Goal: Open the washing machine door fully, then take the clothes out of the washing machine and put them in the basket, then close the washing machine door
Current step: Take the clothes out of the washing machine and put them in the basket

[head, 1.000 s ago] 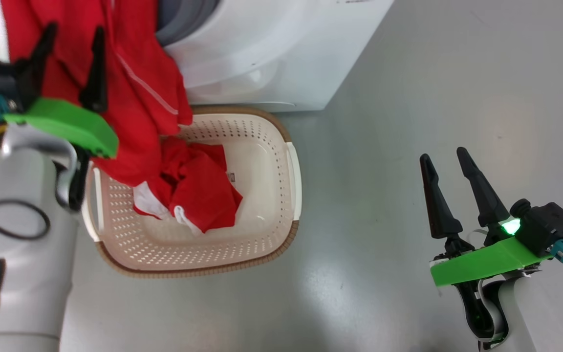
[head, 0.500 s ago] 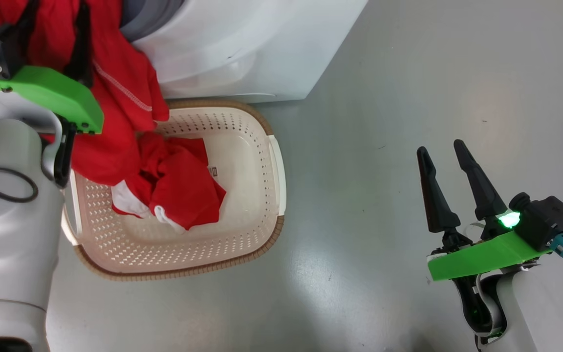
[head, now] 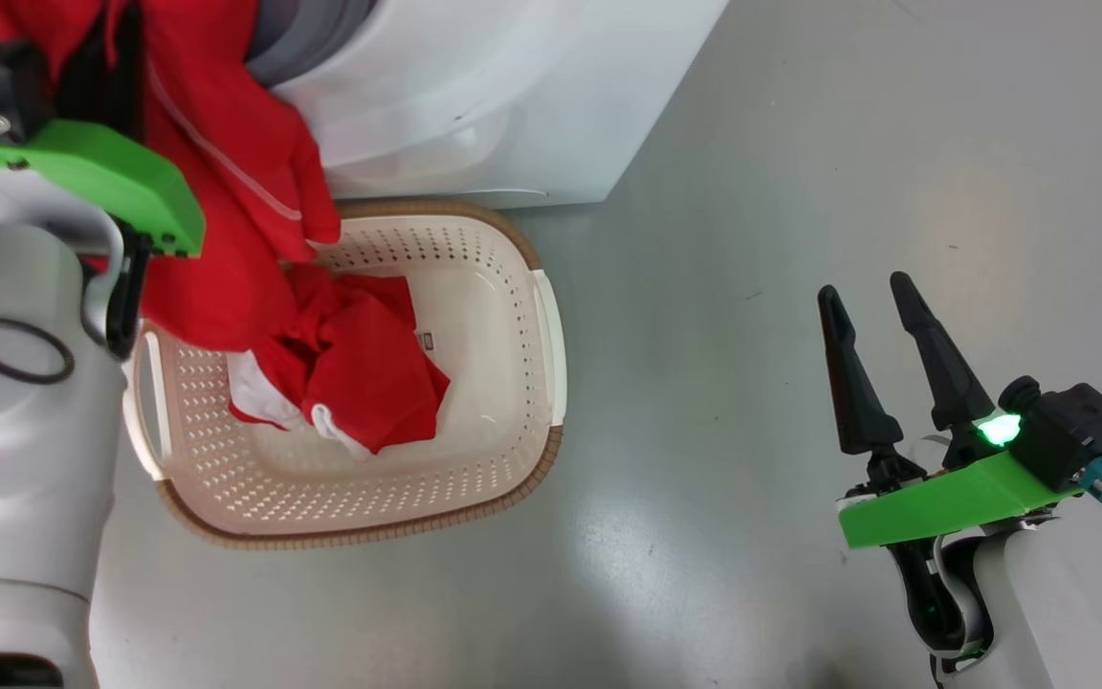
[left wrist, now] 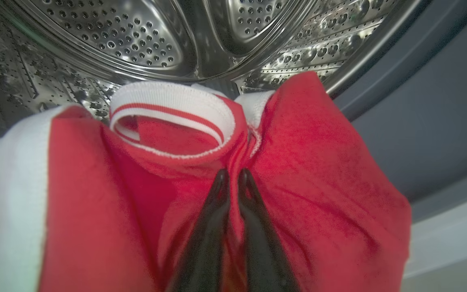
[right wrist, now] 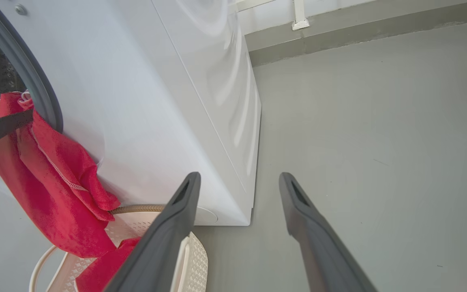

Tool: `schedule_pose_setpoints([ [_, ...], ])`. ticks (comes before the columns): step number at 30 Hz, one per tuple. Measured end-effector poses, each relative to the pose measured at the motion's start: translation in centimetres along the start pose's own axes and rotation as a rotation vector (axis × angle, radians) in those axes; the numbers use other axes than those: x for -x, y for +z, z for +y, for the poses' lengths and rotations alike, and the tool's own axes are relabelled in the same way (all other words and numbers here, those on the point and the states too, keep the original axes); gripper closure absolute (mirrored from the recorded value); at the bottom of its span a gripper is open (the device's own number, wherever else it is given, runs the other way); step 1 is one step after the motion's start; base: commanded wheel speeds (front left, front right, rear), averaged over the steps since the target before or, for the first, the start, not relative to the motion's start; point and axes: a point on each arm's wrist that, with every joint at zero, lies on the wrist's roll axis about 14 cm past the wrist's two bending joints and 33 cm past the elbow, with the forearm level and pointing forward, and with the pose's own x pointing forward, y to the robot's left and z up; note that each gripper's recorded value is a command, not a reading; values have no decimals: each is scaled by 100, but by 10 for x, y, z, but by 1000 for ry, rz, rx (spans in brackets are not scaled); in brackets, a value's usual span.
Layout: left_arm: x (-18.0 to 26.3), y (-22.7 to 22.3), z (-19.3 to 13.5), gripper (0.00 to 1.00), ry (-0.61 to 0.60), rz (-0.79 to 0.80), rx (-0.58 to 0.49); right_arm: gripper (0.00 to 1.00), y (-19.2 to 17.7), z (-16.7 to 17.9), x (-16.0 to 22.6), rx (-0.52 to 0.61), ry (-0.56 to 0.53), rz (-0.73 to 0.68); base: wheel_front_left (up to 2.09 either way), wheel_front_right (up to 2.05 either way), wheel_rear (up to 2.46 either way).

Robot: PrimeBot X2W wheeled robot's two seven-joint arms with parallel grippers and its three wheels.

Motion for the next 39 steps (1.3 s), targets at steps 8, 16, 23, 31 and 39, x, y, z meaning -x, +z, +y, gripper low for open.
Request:
schedule_pose_setpoints([
  [8, 21, 43, 14, 100, 63, -192, 145, 0, 5, 6, -2, -5, 15, -15, 0, 0, 0],
  [16, 70, 42, 18, 100, 106, -277, 222, 0, 8, 15, -3, -10, 37, -25, 0, 0, 0],
  [23, 112, 3, 14, 100, 136, -208, 255, 0, 11, 21, -3, -11, 52, -32, 0, 0, 0],
  [31, 130, -41, -13, 100, 95, -81, 274, 0, 7, 22, -6, -11, 56, -23, 0, 0, 0],
  [39, 133, -97, -42, 100, 28, 97, 275, 0, -2, 18, -6, -9, 49, 1, 0, 0, 0],
])
